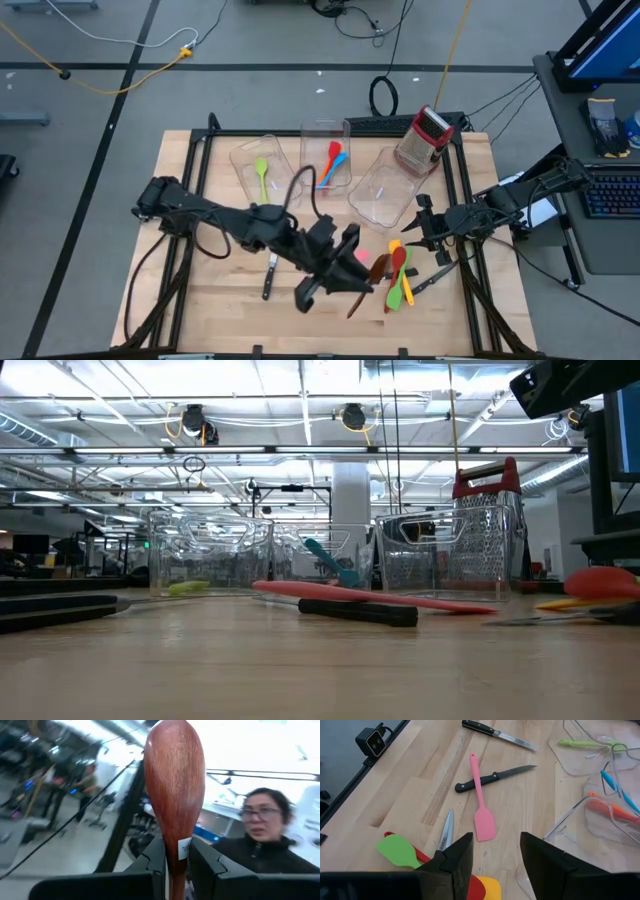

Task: Pick & Place Kitchen Items
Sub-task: Put the brown serving spoon in the left bin

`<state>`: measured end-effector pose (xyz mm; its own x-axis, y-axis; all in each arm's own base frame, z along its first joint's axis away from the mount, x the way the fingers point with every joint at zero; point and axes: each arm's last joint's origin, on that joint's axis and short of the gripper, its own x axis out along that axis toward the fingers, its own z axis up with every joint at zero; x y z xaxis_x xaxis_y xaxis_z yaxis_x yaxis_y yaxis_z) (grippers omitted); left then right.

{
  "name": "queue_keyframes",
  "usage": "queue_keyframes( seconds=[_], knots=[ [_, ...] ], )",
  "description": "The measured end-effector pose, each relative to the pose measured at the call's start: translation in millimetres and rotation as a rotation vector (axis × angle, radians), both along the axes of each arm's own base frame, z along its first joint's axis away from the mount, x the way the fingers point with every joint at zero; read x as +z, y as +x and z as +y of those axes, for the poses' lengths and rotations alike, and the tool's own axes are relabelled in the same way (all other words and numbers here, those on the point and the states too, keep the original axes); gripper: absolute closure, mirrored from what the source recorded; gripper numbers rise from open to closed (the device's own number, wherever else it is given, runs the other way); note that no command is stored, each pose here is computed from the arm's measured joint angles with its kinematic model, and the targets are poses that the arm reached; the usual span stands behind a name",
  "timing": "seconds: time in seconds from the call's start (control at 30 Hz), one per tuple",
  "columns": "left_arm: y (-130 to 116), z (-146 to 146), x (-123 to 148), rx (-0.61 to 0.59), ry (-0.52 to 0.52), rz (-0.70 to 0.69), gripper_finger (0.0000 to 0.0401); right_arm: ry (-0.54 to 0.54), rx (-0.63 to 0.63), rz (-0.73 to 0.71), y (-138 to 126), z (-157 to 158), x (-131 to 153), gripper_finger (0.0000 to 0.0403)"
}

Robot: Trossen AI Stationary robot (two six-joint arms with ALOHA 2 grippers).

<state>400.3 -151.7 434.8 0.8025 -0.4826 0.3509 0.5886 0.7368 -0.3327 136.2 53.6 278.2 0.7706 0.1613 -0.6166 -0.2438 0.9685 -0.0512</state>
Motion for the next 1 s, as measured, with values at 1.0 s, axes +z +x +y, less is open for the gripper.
queue_keyframes(
  seconds=[1.0],
  knots=[
    [-6.5,65.5,-104.8,0.735,-0.569,1.266,0.0355,-0.013,0.012,-0.008,0.3,0.1,0.4,0.0248]
  ],
)
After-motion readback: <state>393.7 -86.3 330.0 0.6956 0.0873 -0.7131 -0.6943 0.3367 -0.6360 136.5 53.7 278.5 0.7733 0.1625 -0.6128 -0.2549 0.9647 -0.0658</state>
